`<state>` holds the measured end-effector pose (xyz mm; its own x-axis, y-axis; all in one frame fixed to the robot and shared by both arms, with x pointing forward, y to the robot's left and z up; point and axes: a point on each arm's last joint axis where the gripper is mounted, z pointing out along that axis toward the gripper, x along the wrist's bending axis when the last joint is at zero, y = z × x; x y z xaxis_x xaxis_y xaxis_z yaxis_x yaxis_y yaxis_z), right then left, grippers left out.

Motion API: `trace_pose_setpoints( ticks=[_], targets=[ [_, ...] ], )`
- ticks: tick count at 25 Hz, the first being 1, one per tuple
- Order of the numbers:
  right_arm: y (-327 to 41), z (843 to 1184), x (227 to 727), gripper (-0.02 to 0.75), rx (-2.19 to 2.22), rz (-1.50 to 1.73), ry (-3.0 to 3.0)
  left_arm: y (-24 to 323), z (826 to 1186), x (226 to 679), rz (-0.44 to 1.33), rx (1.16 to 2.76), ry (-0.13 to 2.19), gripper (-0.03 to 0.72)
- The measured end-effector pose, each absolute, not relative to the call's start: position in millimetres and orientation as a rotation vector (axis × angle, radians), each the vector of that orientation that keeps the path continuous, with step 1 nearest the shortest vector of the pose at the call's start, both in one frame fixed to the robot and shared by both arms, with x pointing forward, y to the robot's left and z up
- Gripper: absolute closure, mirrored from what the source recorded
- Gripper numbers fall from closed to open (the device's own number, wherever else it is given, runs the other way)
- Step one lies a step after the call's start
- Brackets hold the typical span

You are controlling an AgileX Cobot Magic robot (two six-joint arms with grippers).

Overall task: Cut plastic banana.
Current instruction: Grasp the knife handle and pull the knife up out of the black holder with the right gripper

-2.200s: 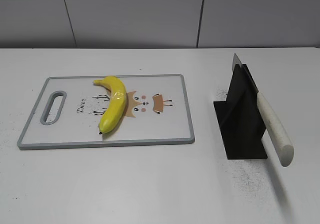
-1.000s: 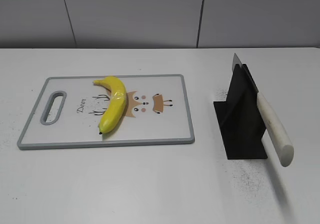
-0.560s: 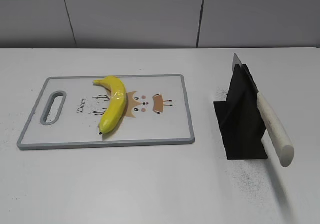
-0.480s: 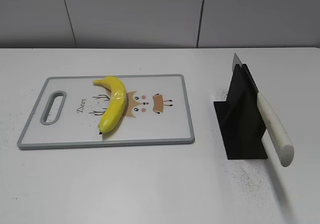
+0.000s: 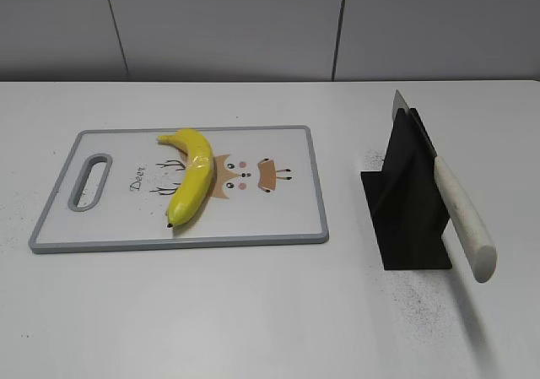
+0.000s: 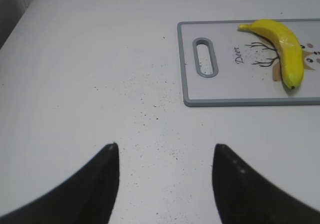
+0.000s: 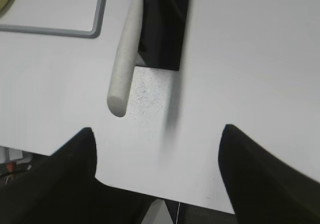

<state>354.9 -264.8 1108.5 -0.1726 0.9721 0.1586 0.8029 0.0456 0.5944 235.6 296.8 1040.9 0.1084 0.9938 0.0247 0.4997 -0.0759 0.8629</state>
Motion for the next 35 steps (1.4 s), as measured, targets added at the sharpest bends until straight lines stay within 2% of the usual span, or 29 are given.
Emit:
trace_pose_setpoints(
  ticks=[7,19,35],
  targets=[
    [-237,1087,393,0.167,1.885,0.69,2.225,297,1041,236,0.875,1.673,1.479,0.133],
    [-211,1055,463,0.167,2.092,0.495,2.287,297,1041,236,0.875,1.673,1.479,0.133],
    [-198,987,506,0.171,2.192,0.246,2.342,297,1041,236,0.878,1.673,1.48,0.133]
  ],
)
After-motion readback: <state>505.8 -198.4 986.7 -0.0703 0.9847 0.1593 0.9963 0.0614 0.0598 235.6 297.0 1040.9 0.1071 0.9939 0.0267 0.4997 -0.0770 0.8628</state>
